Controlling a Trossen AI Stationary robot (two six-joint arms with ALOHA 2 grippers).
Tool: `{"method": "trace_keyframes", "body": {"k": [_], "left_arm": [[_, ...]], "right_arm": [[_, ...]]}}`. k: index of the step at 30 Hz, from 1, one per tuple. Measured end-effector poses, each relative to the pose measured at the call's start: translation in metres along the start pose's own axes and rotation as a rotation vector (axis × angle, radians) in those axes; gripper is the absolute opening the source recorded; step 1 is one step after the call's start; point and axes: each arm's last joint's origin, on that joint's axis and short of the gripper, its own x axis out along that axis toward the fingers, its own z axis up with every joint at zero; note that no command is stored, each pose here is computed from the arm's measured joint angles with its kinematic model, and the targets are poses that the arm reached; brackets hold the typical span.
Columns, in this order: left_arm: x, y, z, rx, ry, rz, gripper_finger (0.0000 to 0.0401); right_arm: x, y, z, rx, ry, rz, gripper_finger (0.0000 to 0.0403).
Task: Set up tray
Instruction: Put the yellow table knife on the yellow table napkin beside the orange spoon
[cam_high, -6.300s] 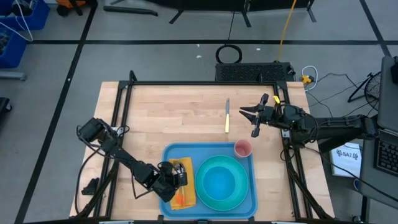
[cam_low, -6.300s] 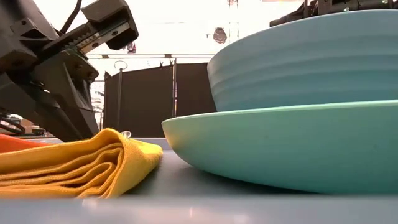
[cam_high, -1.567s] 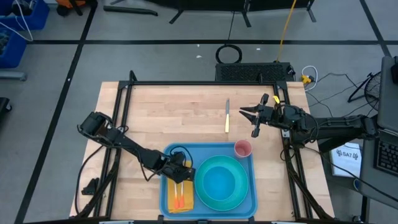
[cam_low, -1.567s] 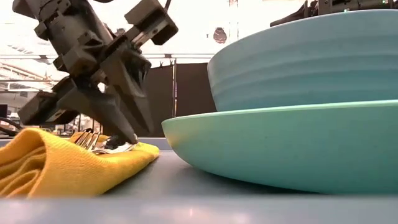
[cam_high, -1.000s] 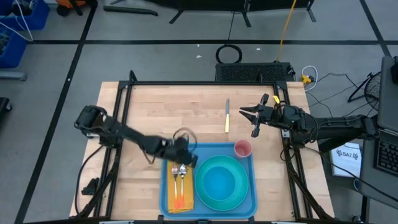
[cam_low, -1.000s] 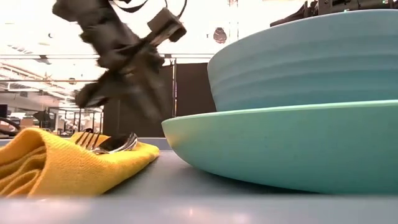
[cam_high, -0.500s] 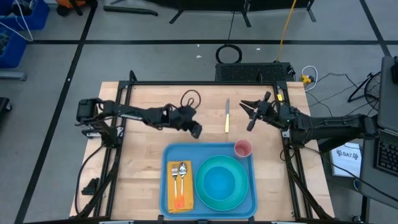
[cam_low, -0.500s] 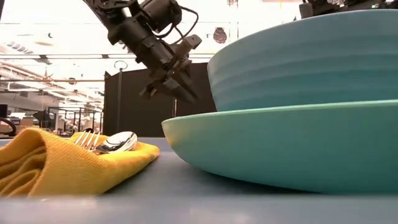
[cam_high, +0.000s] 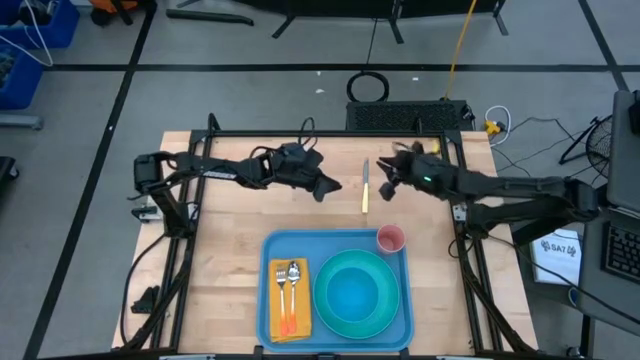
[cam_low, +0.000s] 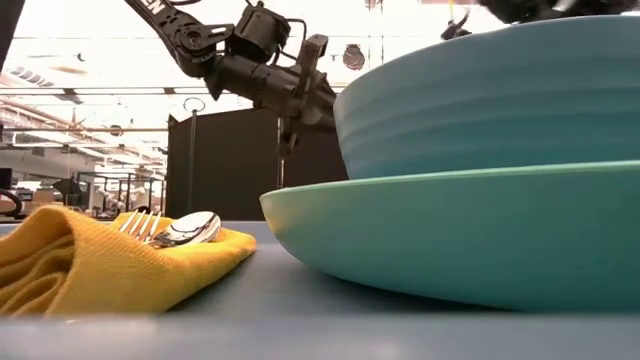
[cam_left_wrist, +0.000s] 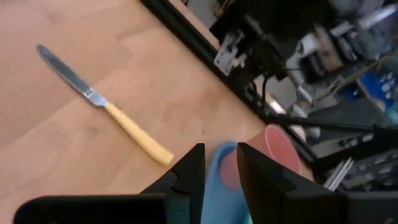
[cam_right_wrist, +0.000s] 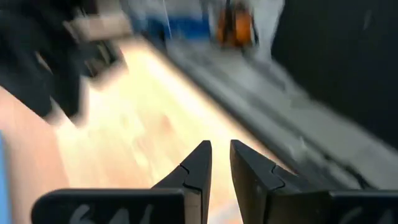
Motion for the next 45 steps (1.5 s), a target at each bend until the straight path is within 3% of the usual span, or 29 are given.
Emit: {"method": "trace_keyframes", "body": {"k": [4,7,13,16,23,29,33,37,41,45], "left_arm": [[-0.007,-0.002,0.003,0.126,-0.001,0.006,0.0097],[-0.018,-0.002,0.005,0.209,0.024,0.111,0.0097],[-0.05,0.008,-0.012,0.303,0.108,0.75,0.0097],[-0.063,0.005,-0.021,0.328,0.13,0.941,0.0097],[-0.061,-0.002,-0.032,0.412,0.109,1.023,0.0097],[-0.07,0.008,-0.045,0.422,0.089,1.112,0.0097],[-0.08,0.009,-0.048,0.406,0.058,1.106,0.0097],[-0.095,0.0,-0.044,0.392,-0.016,1.069,0.0097],[-0.111,-0.007,-0.048,0.394,-0.053,1.035,0.0097],[-0.126,-0.008,-0.05,0.376,-0.098,1.023,0.0097]], "right_arm": [[0.025,0.005,0.017,-0.051,0.239,-0.016,0.005],[0.041,0.01,0.029,-0.072,0.377,0.007,0.005],[0.063,0.015,0.033,-0.099,0.565,-0.073,0.005],[0.073,0.015,0.019,-0.09,0.684,-0.112,0.005],[0.092,0.016,-0.01,0.063,0.899,-0.031,0.005],[0.098,0.024,-0.01,0.169,0.879,0.022,0.0054],[0.103,0.03,-0.004,0.192,0.794,0.061,0.0083],[0.108,0.028,-0.007,0.218,0.798,0.042,0.0129],[0.115,0.021,-0.02,0.236,0.878,-0.013,0.0174],[0.123,0.017,-0.033,0.286,0.95,-0.058,0.0186]]}}
